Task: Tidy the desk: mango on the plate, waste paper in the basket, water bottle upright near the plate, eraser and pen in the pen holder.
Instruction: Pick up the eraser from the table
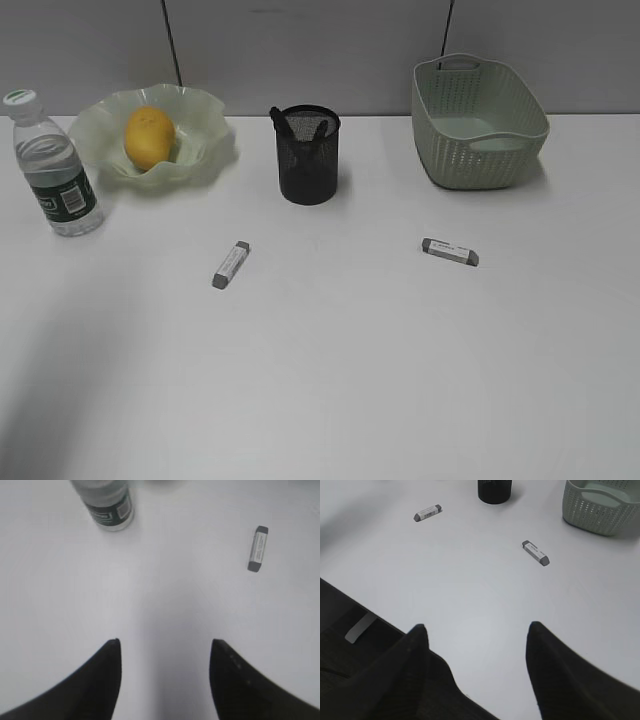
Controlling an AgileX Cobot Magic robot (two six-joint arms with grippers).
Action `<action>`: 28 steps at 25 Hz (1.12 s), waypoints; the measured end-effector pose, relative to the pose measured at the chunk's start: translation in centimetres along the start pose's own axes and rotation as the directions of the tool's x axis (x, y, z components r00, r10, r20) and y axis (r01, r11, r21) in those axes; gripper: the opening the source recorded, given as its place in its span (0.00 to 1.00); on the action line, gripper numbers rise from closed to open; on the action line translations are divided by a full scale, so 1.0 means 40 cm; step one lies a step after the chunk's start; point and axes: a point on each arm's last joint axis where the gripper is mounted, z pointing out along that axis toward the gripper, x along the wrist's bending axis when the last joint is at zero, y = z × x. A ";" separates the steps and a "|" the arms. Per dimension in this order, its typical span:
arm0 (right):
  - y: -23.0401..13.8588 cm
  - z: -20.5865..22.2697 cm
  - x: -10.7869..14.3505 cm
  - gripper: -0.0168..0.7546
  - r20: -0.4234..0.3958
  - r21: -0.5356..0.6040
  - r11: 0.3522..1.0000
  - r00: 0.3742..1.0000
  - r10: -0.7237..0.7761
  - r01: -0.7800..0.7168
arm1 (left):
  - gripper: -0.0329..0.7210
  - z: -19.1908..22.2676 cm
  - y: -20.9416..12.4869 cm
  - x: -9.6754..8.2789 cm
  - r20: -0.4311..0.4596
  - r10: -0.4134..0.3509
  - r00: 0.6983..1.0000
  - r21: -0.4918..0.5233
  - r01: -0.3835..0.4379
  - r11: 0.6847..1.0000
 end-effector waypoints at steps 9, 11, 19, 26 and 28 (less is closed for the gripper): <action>0.000 0.000 0.000 0.66 0.001 -0.002 1.000 1.000 0.001 -0.001 | 0.62 -0.176 -0.218 0.023 0.016 -0.008 1.000 -0.326 0.012 0.945; 0.001 0.000 0.000 0.66 0.001 -0.003 1.000 1.000 0.001 -0.001 | 0.63 -0.191 -0.263 0.025 0.019 -0.006 1.000 -0.357 0.012 0.934; 0.011 0.034 -0.002 0.66 0.001 0.078 0.997 1.000 0.004 -0.004 | 0.69 -0.229 -0.423 0.034 0.023 0.003 1.000 -0.431 0.008 0.903; 0.027 0.096 -0.005 0.66 0.001 0.220 0.975 1.000 0.011 -0.011 | 0.69 -0.236 -0.482 0.039 0.017 0.006 1.000 -0.450 0.003 0.893; 0.031 0.122 -0.006 0.66 0.001 0.277 0.961 1.000 0.014 -0.013 | 0.70 -0.223 -0.484 0.040 0.016 0.005 1.000 -0.434 0.002 0.901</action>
